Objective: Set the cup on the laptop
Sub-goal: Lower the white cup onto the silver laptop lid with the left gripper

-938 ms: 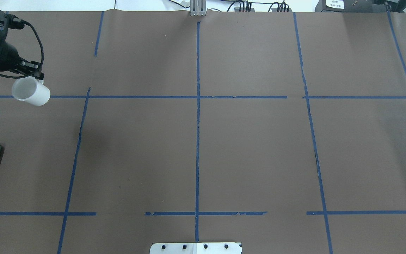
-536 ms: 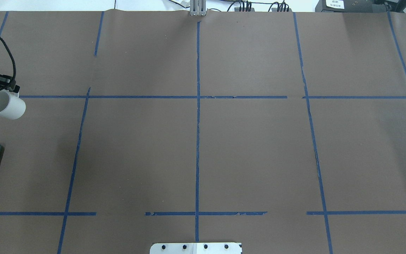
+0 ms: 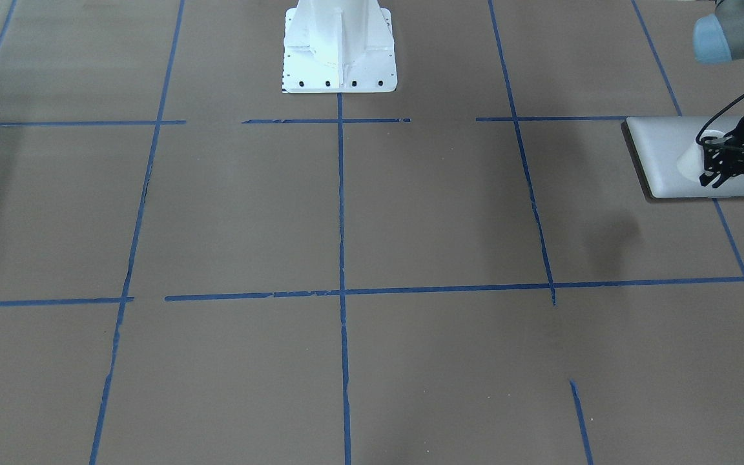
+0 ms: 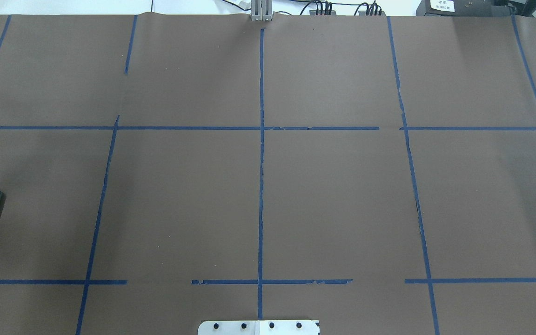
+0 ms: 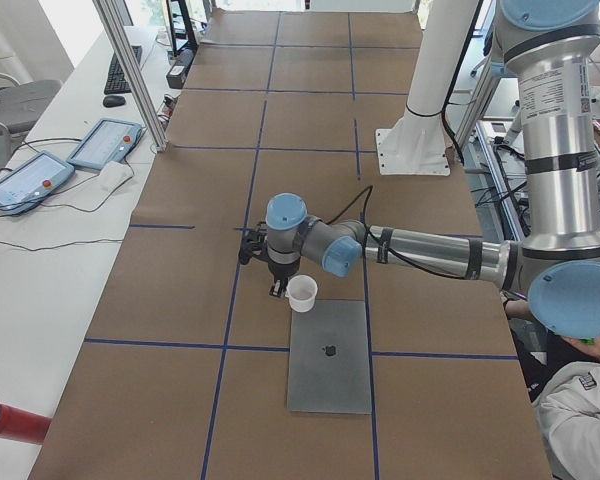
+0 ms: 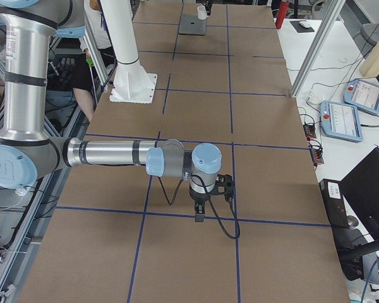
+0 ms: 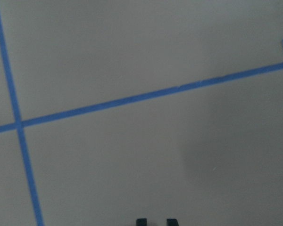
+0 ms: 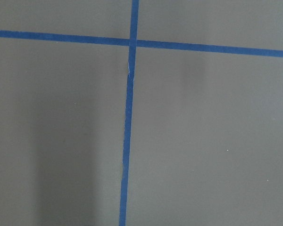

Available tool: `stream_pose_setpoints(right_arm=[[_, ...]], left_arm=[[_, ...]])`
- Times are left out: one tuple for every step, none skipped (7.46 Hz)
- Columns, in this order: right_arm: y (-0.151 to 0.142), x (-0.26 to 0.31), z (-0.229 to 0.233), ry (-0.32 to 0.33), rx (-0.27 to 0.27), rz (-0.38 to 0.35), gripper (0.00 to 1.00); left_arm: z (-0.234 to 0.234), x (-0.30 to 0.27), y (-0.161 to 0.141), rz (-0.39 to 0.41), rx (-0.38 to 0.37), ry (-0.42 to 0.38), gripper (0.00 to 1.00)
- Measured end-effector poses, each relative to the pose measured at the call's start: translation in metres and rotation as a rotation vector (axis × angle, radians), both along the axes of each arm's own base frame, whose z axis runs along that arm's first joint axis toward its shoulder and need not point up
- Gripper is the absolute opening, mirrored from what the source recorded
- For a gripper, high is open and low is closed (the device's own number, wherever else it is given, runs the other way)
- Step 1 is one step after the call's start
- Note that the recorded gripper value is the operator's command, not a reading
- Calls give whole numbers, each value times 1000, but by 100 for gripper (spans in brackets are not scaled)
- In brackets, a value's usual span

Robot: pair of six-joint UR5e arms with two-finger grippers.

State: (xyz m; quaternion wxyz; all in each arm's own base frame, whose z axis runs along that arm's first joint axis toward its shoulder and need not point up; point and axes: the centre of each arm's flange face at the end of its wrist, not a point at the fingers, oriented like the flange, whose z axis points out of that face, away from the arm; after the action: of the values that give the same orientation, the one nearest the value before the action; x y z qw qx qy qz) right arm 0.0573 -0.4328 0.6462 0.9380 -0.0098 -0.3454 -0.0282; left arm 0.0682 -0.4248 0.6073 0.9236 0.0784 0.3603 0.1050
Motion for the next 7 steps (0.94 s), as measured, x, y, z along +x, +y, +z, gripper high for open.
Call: stream_pose_setpoints(right_arm=[[0, 0, 0, 0, 0, 0, 100], [0, 0, 0, 0, 0, 0, 100], [0, 0, 0, 0, 0, 0, 100], [0, 0, 0, 0, -1, 0, 100], [0, 0, 0, 0, -1, 0, 100], [0, 0, 0, 0, 0, 0, 100], [0, 0, 0, 0, -1, 0, 100]], left_arm=[[32, -21, 14, 4, -25, -22, 0], [51, -33, 23, -8, -56, -32, 0], [59, -37, 27, -44, -96, -34, 0], [64, -38, 27, -81, -123, -31, 0], [75, -39, 29, -105, -132, -27, 0], [91, -39, 31, -131, -130, -18, 0], [105, -38, 33, -167, -128, -3, 0]])
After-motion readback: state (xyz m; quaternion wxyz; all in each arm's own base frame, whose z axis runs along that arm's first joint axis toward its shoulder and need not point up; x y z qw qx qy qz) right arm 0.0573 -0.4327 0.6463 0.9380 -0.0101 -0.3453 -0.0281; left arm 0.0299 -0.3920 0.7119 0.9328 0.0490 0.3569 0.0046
